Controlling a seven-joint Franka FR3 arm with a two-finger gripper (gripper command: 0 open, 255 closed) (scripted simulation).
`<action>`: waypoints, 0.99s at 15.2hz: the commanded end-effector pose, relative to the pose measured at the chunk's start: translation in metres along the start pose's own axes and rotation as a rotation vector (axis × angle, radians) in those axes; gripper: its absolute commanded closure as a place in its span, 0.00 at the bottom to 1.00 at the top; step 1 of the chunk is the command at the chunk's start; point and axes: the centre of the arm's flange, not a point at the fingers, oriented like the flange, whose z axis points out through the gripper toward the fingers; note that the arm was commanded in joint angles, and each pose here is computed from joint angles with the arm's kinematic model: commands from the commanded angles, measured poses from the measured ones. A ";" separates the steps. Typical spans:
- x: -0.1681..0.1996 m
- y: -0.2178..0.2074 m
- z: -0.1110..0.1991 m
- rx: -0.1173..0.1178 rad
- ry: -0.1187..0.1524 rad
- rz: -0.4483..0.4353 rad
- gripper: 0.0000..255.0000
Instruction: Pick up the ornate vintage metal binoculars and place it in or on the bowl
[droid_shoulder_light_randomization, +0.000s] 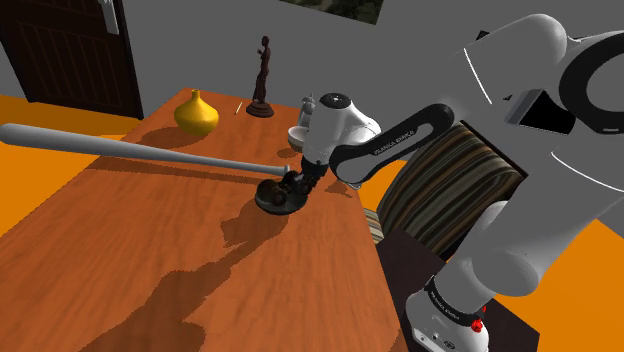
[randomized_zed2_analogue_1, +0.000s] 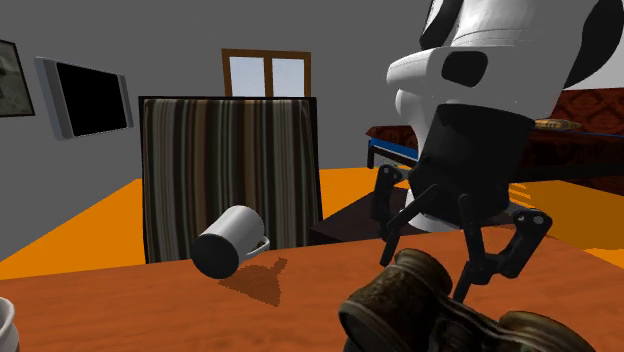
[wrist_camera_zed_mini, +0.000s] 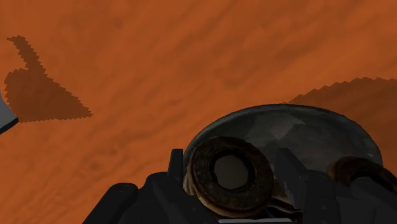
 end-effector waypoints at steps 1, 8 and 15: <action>-0.002 -0.002 0.011 0.001 0.001 -0.001 1.00; -0.004 -0.004 0.023 0.001 0.001 -0.001 1.00; -0.004 -0.004 0.023 0.001 0.001 -0.001 0.00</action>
